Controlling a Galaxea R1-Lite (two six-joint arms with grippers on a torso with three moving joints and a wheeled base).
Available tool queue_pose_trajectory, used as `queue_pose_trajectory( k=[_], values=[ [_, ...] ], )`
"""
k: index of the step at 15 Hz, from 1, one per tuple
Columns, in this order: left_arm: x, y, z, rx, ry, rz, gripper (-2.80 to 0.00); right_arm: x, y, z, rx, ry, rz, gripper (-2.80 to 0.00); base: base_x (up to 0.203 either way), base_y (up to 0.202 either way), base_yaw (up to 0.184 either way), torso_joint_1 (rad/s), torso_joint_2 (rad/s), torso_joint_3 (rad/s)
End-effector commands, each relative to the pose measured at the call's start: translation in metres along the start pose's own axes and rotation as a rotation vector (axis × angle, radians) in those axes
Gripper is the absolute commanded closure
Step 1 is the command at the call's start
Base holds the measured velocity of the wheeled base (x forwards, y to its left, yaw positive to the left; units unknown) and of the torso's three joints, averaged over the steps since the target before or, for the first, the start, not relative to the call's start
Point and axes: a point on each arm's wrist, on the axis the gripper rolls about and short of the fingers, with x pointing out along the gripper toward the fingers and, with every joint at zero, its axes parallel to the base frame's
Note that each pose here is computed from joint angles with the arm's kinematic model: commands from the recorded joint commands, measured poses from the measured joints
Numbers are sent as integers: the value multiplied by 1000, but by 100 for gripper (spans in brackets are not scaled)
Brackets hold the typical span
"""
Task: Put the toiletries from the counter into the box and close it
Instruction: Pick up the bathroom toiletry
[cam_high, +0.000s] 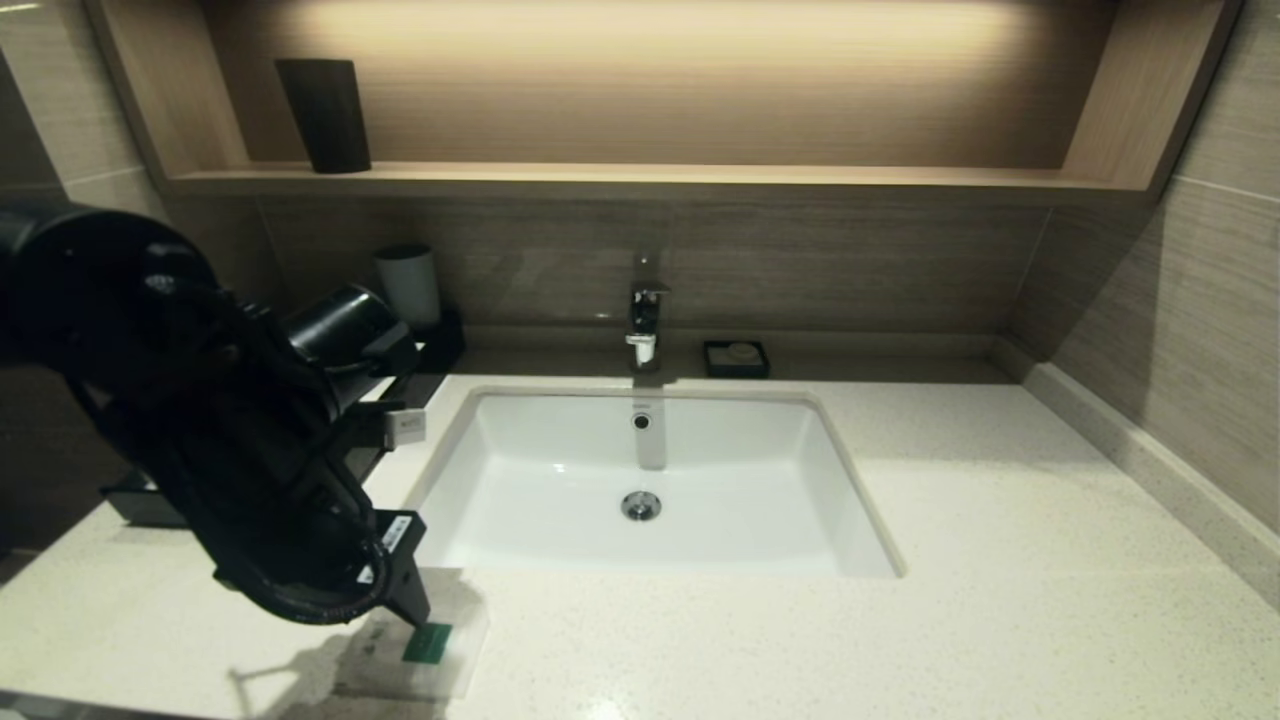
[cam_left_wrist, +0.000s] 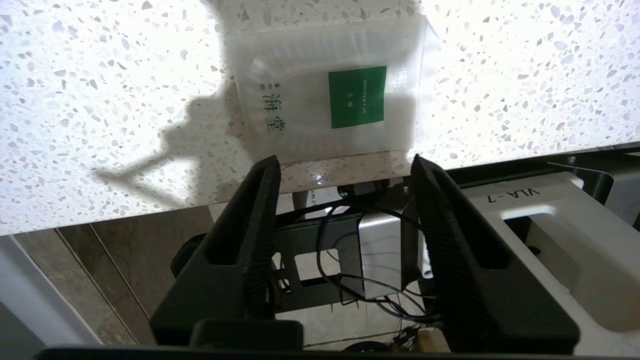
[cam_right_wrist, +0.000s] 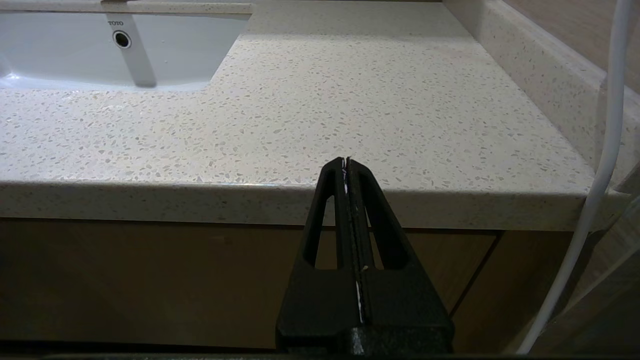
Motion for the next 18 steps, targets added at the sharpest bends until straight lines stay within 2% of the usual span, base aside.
queue_pose_trajectory(
  k=[1,5,18],
  values=[
    [5,0,0,-3,24,6,-280,0,0,0,0,0,0,0,0,0,0,0,0,0],
    [19,1,5,-4,34,19,-280,0,0,0,0,1,0,0,0,0,0,0,0,0],
    [32,-2,14,-20,41,34,-280,0,0,0,0,-2,0,0,0,0,0,0,0,0]
  ],
)
